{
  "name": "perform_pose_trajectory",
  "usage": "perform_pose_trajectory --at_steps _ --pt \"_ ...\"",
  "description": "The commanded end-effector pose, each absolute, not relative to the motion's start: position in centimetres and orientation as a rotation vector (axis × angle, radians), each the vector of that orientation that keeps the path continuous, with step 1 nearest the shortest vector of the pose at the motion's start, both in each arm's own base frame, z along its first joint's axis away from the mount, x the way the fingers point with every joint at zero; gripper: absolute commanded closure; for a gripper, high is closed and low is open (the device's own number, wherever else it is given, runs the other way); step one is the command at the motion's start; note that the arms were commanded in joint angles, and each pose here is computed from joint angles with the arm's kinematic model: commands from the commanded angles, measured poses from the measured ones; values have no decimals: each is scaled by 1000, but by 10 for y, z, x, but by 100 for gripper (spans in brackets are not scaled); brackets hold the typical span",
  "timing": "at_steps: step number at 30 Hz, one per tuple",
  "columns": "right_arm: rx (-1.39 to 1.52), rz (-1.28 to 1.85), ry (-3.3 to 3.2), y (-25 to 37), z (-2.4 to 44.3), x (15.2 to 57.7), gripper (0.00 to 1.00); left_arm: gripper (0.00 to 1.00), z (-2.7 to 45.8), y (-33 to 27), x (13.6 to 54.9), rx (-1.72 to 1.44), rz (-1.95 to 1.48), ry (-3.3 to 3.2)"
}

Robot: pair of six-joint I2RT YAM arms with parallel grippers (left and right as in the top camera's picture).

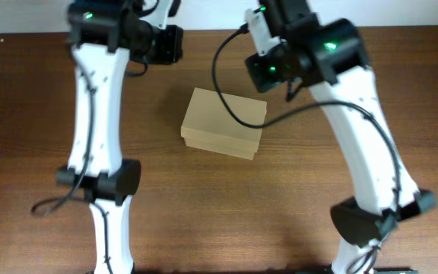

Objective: Pack container
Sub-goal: 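Push the side flaps inward and fold the lid down with both grippers, then press down on the closed lid with both grippers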

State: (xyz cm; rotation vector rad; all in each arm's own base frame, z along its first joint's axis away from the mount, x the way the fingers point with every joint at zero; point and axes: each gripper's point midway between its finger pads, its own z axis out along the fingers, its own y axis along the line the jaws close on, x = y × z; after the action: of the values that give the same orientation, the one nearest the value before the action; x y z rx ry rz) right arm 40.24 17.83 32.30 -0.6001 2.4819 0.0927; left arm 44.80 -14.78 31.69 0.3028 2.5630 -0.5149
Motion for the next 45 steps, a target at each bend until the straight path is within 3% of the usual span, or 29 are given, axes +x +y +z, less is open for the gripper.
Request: perform_pose_trajectory --at_steps 1,6,18,28,45 --pt "-522 43 2428 159 349 398 96 98 372 -114 423 227 -239 2441" --pt "-507 47 2487 157 334 396 96 98 364 -107 403 231 -144 2507" --pt "-521 225 2795 171 201 394 96 98 203 -156 403 424 -463 2871" --pt "-482 280 2944 164 127 377 96 98 136 -162 398 421 -524 2938" --pt "-488 331 2946 169 101 374 96 98 79 -160 374 400 -562 3033"
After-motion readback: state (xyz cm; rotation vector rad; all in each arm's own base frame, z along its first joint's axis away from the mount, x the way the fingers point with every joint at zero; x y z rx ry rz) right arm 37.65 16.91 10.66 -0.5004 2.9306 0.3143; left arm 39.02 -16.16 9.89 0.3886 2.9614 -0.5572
